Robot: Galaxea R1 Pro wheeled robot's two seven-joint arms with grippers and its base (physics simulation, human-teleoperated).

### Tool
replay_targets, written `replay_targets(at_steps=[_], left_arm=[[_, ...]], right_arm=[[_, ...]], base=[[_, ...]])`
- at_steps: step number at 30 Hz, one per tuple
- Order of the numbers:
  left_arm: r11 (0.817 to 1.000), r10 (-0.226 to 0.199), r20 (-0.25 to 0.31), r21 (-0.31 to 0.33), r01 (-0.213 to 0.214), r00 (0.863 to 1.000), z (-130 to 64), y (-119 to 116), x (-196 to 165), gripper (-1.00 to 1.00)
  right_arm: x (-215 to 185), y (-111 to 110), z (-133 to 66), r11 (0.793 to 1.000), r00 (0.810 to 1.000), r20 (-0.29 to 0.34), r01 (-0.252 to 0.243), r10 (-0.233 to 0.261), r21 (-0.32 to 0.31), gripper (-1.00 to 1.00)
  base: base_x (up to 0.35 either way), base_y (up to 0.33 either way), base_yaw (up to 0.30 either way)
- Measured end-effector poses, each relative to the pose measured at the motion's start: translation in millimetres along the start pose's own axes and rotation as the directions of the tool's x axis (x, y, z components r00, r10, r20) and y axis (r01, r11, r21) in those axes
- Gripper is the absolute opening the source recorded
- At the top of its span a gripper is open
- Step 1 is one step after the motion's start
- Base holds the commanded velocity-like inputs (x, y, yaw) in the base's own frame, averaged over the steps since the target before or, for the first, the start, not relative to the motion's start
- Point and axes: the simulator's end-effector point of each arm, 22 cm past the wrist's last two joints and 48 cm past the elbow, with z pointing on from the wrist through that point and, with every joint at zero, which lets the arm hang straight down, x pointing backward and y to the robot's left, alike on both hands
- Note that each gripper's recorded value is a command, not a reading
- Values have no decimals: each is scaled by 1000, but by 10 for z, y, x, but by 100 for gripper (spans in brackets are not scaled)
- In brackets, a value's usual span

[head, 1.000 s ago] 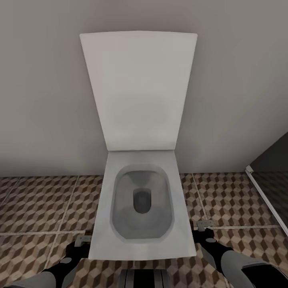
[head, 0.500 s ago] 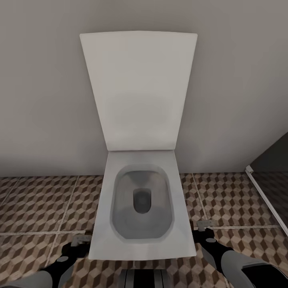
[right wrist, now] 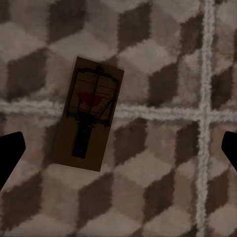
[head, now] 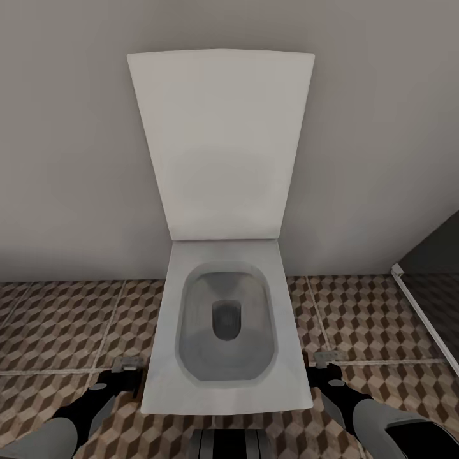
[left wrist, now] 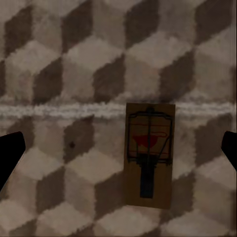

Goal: Take the four mousetraps from the cabinet in the bathroom and place them on the bathroom floor. Make sure all four end up on the same floor surface, and ensure that at least two of them are either under or directly next to the same bathroom sink.

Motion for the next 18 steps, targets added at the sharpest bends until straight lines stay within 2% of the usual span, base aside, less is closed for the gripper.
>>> replay_targets(at_steps=[9,18], left_arm=[[999,-29,6,23,29,1000,-1,8,-94,100],[999,-36,10,32,35,999,-1,-29,-127,100]], right_arm=[[2,-3,0,1000,1000,-1,0,0,0,100],[3,0,0,1000,1000,-1,0,0,0,100]], base=[[0,0,0],[0,0,0]])
